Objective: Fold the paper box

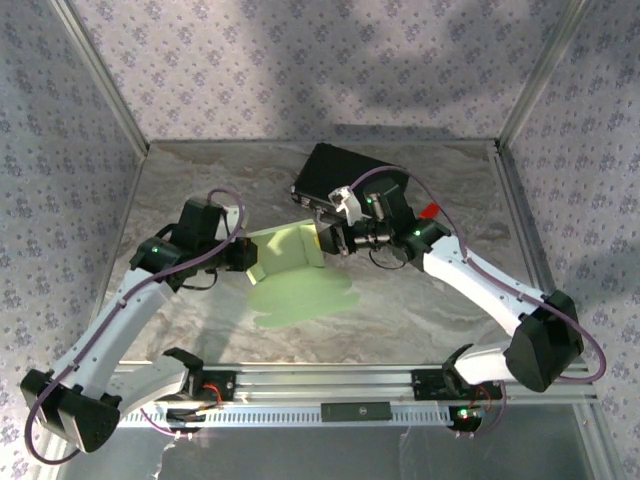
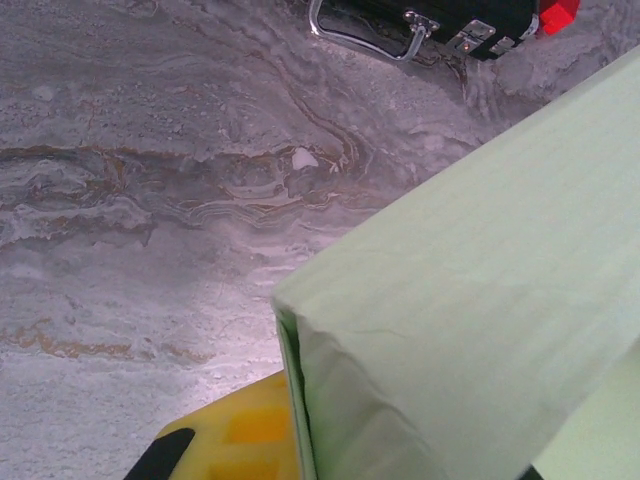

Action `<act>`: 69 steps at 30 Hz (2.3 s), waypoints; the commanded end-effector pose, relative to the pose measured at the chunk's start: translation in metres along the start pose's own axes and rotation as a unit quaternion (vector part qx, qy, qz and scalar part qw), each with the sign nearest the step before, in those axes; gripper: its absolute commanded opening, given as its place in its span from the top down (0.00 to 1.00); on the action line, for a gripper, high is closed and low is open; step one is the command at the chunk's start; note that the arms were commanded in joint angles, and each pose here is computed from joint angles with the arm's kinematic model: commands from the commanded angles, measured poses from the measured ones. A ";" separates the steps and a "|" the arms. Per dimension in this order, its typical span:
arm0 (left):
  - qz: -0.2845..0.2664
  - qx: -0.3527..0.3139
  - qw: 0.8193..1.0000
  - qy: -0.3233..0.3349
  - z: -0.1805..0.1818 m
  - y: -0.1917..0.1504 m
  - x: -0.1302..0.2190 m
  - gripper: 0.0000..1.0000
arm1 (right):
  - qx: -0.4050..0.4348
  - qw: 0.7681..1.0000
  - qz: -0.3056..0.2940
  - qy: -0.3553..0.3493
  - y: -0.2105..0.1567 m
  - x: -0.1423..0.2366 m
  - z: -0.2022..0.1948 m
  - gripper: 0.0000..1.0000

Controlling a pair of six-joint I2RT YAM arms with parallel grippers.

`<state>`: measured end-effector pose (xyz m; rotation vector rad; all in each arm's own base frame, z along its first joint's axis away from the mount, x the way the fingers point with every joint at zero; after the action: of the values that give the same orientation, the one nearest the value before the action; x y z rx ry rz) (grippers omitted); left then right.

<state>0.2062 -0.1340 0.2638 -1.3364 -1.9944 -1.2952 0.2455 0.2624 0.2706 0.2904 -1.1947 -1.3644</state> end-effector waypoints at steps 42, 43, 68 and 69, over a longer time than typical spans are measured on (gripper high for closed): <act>-0.086 -0.022 0.993 -0.082 -0.027 0.024 0.024 1.00 | 0.030 0.994 0.085 -0.057 -0.020 -0.045 0.025 0.82; -0.087 -0.022 0.993 -0.080 -0.026 0.024 0.024 1.00 | 0.028 0.995 0.088 -0.049 -0.025 -0.044 0.025 0.81; -0.086 -0.021 0.993 -0.081 -0.027 0.027 0.022 1.00 | 0.021 0.995 0.096 -0.031 -0.052 -0.036 0.016 0.79; -0.085 -0.021 0.993 -0.082 -0.027 0.027 0.021 1.00 | 0.021 0.995 0.093 -0.030 -0.049 -0.036 0.016 0.80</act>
<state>0.2037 -0.1222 0.2566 -1.2634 -1.9745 -1.3205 0.2273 0.2863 0.2306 0.1551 -1.3393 -1.2581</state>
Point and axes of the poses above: each hand's point on the last joint's axis, 136 mm out from that joint toward the fingers, its own x axis back along the fingers, its own z axis along the line the jaws close on, y = z × x, the point moved 6 cm from there along x, back along the fingers, and after that the axes turned 9 degrees about x, right-handed, at the moved point
